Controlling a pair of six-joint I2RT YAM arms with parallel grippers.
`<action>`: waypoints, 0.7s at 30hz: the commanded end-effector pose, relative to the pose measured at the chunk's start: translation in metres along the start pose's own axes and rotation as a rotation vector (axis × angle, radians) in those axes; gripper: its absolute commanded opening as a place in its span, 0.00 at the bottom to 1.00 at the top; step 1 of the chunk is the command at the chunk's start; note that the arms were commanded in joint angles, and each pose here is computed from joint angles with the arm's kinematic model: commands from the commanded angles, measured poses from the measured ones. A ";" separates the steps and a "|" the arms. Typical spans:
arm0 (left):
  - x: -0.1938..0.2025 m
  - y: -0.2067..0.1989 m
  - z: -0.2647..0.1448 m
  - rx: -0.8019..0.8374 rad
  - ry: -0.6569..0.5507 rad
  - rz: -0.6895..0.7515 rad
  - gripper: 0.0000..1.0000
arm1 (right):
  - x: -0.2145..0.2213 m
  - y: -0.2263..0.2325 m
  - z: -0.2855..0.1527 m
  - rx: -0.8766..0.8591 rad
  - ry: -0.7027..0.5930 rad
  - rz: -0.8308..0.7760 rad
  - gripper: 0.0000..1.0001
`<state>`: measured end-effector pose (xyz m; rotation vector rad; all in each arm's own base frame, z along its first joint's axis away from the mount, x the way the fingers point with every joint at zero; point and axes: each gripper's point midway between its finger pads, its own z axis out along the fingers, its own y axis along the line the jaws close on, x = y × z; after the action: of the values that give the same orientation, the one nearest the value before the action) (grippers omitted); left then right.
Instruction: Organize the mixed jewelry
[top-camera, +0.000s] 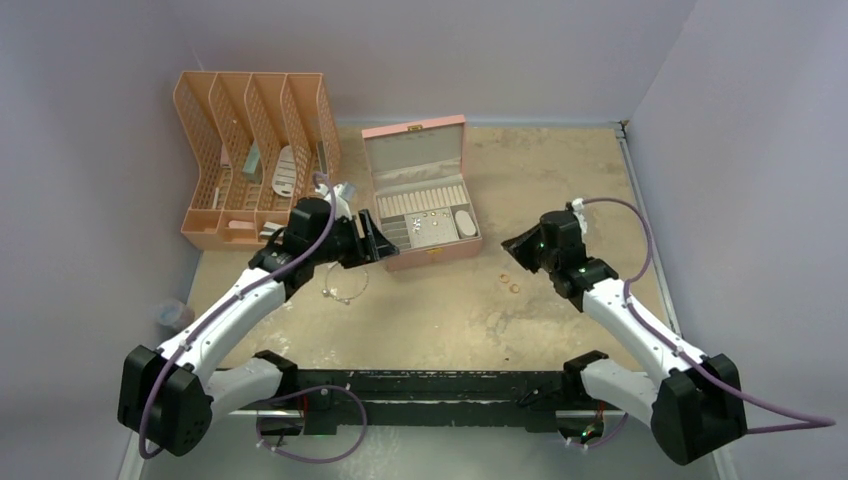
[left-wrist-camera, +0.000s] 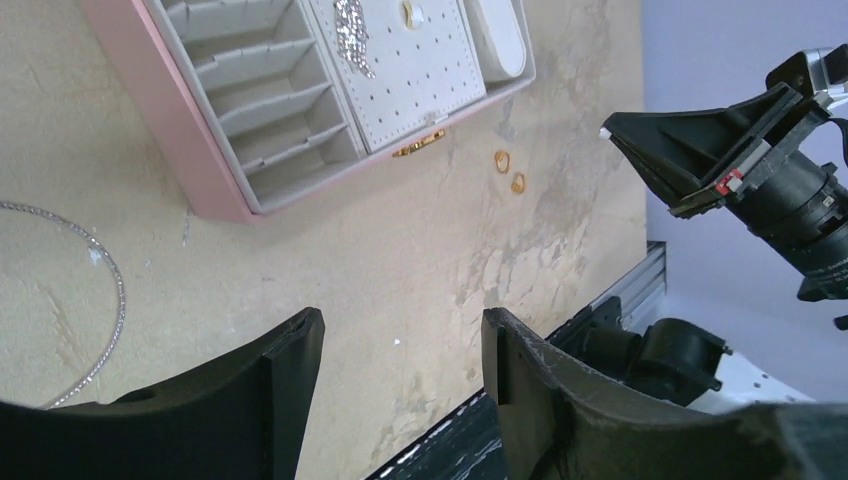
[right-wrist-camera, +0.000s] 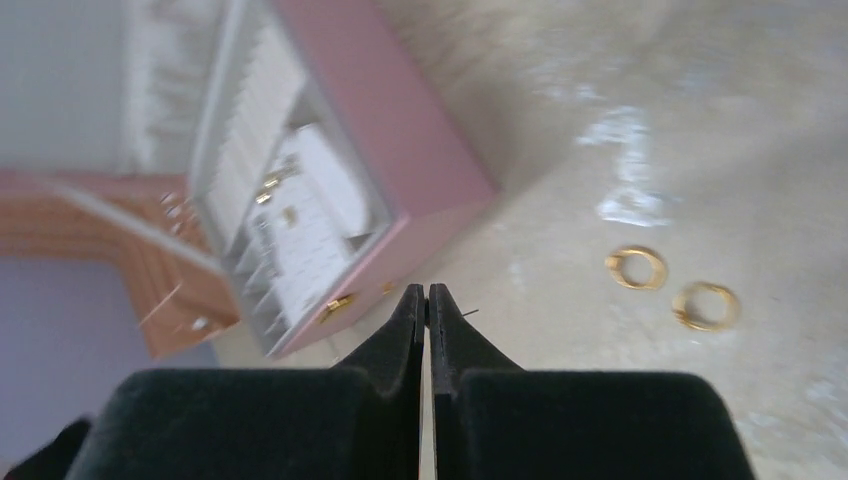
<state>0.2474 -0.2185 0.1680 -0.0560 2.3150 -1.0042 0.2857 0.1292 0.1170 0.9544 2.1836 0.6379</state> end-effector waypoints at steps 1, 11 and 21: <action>-0.013 -0.022 -0.005 0.138 0.007 -0.056 0.59 | 0.002 0.083 -0.016 -0.397 0.044 -0.131 0.00; -0.034 0.011 -0.011 -0.038 -0.133 -0.177 0.59 | 0.044 0.156 -0.008 -0.617 0.230 -0.183 0.00; -0.067 0.016 -0.027 -0.143 -0.131 0.049 0.60 | 0.080 0.184 0.037 -0.574 0.374 -0.197 0.00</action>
<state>0.2688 -0.1831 0.1666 -0.3091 2.3158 -0.9209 0.3381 0.2915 0.1597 0.3814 2.2014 1.2599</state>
